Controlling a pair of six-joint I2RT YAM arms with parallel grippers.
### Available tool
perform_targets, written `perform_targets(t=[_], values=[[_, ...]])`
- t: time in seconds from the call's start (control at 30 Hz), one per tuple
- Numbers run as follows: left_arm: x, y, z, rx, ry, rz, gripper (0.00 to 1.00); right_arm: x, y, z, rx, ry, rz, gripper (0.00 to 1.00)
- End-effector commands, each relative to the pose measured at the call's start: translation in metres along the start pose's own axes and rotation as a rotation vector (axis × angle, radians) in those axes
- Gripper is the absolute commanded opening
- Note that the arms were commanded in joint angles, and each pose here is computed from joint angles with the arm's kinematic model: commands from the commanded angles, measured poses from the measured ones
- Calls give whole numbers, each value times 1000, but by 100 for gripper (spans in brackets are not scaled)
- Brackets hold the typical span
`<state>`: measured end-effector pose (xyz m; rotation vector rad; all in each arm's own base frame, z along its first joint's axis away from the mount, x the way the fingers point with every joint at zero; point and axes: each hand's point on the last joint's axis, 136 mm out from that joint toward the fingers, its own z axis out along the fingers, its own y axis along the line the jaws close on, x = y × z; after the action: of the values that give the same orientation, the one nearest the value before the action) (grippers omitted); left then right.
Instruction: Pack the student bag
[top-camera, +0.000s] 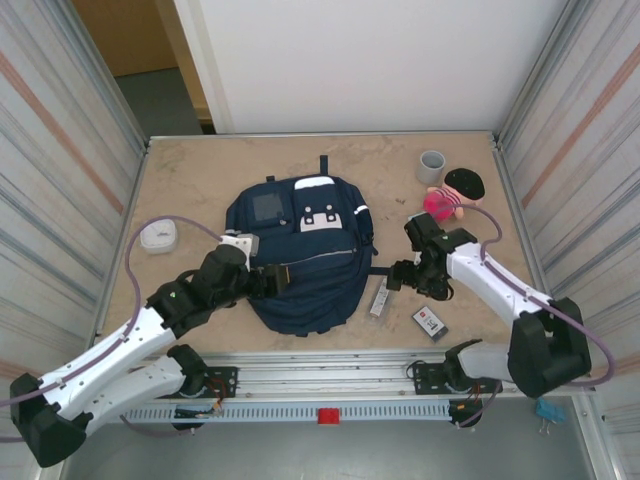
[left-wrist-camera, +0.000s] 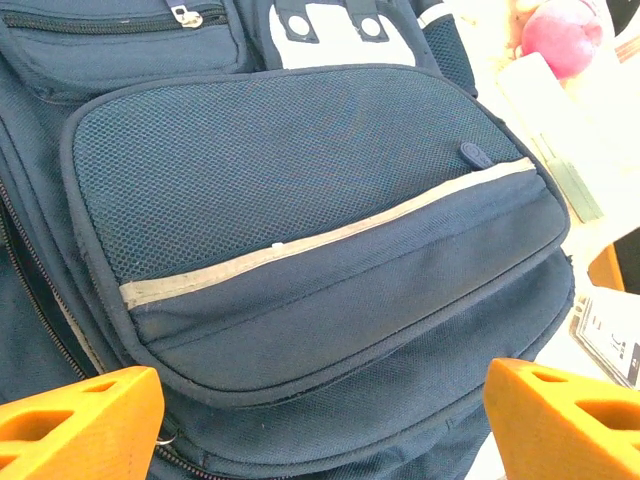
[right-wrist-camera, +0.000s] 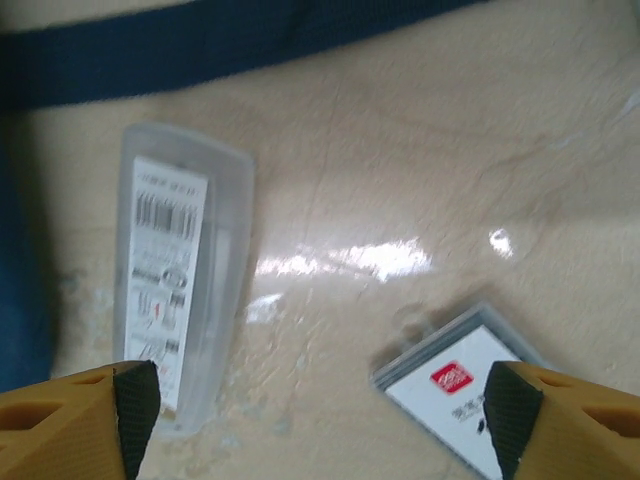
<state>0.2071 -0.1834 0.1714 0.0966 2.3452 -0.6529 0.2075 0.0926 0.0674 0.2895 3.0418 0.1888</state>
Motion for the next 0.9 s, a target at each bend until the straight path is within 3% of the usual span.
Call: perform_targets(t=[0.0,0.17,0.33,0.67,0.8,0.87], values=[[-1,0,3,8,-29,-4,84,-31,-14,3,17,-48,22,86],[1,-2,5,19,-20,-4,84,-77,-25,3,60,-104,-30,87],[3,-3,8,37,-21,-13,84,-104,-40,11,158,-91,-123,89],[-2,-1,2,20,-33,11,85,-156,-73,11,343,-140,-150,99],[-3,2,2,9,-40,10,85,-164,-69,23,282,-106,-194,99],[-3,5,2,-4,-42,3,85,-162,-60,30,184,-74,-181,99]])
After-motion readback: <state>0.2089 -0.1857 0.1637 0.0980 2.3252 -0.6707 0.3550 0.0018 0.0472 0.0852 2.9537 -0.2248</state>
